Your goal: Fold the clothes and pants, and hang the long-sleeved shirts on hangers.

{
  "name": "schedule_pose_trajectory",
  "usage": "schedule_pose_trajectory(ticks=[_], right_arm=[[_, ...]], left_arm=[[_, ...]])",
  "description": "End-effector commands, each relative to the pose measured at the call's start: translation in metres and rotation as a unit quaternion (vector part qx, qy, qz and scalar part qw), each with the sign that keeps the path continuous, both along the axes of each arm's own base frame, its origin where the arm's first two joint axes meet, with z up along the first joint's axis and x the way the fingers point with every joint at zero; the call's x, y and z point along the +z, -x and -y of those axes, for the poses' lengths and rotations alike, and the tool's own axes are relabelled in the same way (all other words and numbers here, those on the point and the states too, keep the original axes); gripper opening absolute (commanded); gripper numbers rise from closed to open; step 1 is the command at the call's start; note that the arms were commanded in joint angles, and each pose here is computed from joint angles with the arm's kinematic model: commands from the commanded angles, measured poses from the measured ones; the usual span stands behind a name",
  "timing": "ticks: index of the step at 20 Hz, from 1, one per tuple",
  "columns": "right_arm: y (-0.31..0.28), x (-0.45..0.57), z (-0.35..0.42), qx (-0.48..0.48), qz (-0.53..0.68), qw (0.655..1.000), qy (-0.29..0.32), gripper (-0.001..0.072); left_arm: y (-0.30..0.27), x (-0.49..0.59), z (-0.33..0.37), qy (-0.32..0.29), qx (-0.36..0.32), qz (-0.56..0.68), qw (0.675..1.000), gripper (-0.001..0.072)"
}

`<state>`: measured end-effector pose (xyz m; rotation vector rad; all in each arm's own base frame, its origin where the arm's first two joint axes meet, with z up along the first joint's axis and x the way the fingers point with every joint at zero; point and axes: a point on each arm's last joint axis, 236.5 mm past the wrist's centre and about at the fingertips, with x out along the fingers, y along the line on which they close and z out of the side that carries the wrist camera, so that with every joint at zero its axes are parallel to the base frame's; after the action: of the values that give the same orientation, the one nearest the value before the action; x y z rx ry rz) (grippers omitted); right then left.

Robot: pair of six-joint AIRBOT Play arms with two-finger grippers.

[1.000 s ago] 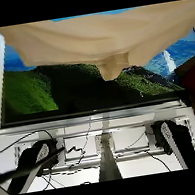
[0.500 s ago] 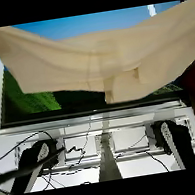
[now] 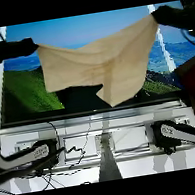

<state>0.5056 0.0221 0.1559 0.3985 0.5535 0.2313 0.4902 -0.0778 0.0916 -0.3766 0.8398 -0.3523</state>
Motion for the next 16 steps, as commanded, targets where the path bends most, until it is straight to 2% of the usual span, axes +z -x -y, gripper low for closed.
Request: schedule_pose_trajectory(ticks=[1, 2, 3, 7, 10, 11, 14, 15, 16], right_arm=[[-0.035, -0.058, 0.005, -0.030, -0.023, 0.999, 0.005, 0.0171], [-0.034, -0.063, 0.012, -0.031, -0.030, 0.999, 0.016, 0.0277], [-0.029, -0.069, 0.023, -0.035, -0.045, 0.998, 0.026, 0.0276], [0.027, -0.116, 0.074, -0.023, -0.179, 0.983, 0.043, 0.0263], [0.103, -0.156, 0.094, 0.016, -0.321, 0.947, 0.022, 0.0238], [0.131, -0.171, 0.091, 0.030, -0.367, 0.930, -0.002, 0.0229], [0.202, -0.208, 0.053, 0.083, -0.454, 0.882, -0.096, 0.0222], [0.212, -0.213, 0.035, 0.096, -0.459, 0.873, -0.133, 0.0251], [0.217, -0.217, 0.016, 0.103, -0.457, 0.867, -0.172, 0.0326]], left_arm=[[-0.045, -0.045, 0.001, 0.068, 0.062, -0.008, 0.996, 0.0293], [-0.047, -0.046, -0.002, 0.073, 0.069, -0.008, 0.995, 0.0549], [-0.047, -0.044, -0.006, 0.071, 0.069, -0.005, 0.995, 0.0617], [-0.031, -0.031, -0.023, 0.059, 0.045, -0.005, 0.997, 0.0617], [0.000, -0.032, -0.038, 0.074, 0.016, -0.054, 0.996, 0.0616], [0.013, -0.038, -0.043, 0.075, 0.004, -0.079, 0.994, 0.0616], [0.047, -0.061, -0.063, 0.023, -0.040, -0.132, 0.990, 0.0616], [0.053, -0.065, -0.066, 0.015, -0.045, -0.144, 0.988, 0.0616], [0.056, -0.067, -0.068, 0.008, -0.048, -0.149, 0.988, 0.0616]])
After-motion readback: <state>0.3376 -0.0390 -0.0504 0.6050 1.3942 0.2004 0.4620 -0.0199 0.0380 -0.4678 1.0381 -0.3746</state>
